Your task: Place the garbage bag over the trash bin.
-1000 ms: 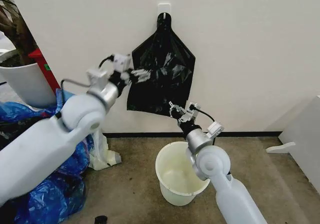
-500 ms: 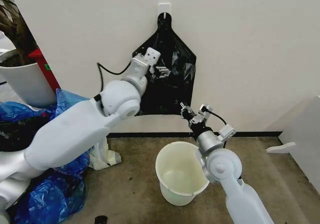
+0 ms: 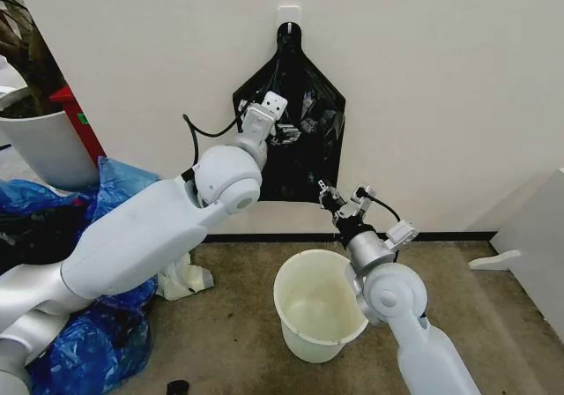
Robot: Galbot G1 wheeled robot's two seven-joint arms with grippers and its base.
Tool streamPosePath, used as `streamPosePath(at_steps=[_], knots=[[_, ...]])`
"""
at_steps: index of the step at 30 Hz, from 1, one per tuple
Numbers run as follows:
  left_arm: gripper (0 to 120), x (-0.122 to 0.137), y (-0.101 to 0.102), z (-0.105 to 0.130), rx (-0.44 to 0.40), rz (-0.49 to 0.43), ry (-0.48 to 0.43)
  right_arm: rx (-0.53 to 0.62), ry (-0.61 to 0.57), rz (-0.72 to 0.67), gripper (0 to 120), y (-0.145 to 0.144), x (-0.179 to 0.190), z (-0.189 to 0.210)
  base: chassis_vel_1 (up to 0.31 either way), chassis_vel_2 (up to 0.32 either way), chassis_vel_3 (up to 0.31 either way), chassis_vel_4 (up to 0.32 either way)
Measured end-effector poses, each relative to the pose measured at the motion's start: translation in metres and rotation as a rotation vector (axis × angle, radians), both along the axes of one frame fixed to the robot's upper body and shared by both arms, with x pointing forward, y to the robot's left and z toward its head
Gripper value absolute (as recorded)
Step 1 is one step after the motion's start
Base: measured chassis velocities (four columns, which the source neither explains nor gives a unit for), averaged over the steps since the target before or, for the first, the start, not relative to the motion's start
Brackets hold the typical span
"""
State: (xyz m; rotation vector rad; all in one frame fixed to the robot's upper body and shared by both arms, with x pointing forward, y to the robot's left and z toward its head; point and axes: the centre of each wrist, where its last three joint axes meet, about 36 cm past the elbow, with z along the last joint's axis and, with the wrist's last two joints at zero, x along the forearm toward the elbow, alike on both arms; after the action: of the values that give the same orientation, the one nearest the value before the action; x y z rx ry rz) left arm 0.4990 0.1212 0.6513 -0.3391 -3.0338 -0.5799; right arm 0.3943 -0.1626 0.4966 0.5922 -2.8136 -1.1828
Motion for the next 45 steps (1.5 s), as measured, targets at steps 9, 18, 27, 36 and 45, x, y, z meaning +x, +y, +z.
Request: streamPosePath(at_steps=[9,18,27,36,45], knots=[[100,-0.001,0.028,0.003,-0.034,0.065,-0.015,-0.012,0.011,-0.013,0,-0.007,-0.005,-0.005,0.000,0.000,0.000,0.000],[100,-0.012,0.070,-0.001,-0.056,0.131,-0.021,-0.022,0.016,-0.021,0,-0.009,-0.002,-0.010,0.000,0.000,0.000,0.000],[100,-0.024,0.083,-0.006,-0.057,0.137,-0.022,-0.021,0.020,-0.017,0,-0.005,0.000,-0.013,0.000,0.000,0.000,0.000],[100,-0.073,0.084,-0.006,-0.041,0.047,-0.041,-0.037,0.017,-0.020,0,-0.006,0.000,-0.013,0.000,0.000,0.000,0.000],[100,-0.064,0.062,0.000,-0.078,-0.041,-0.042,-0.046,0.016,-0.013,0,-0.002,-0.001,-0.014,0.000,0.000,0.000,0.000]])
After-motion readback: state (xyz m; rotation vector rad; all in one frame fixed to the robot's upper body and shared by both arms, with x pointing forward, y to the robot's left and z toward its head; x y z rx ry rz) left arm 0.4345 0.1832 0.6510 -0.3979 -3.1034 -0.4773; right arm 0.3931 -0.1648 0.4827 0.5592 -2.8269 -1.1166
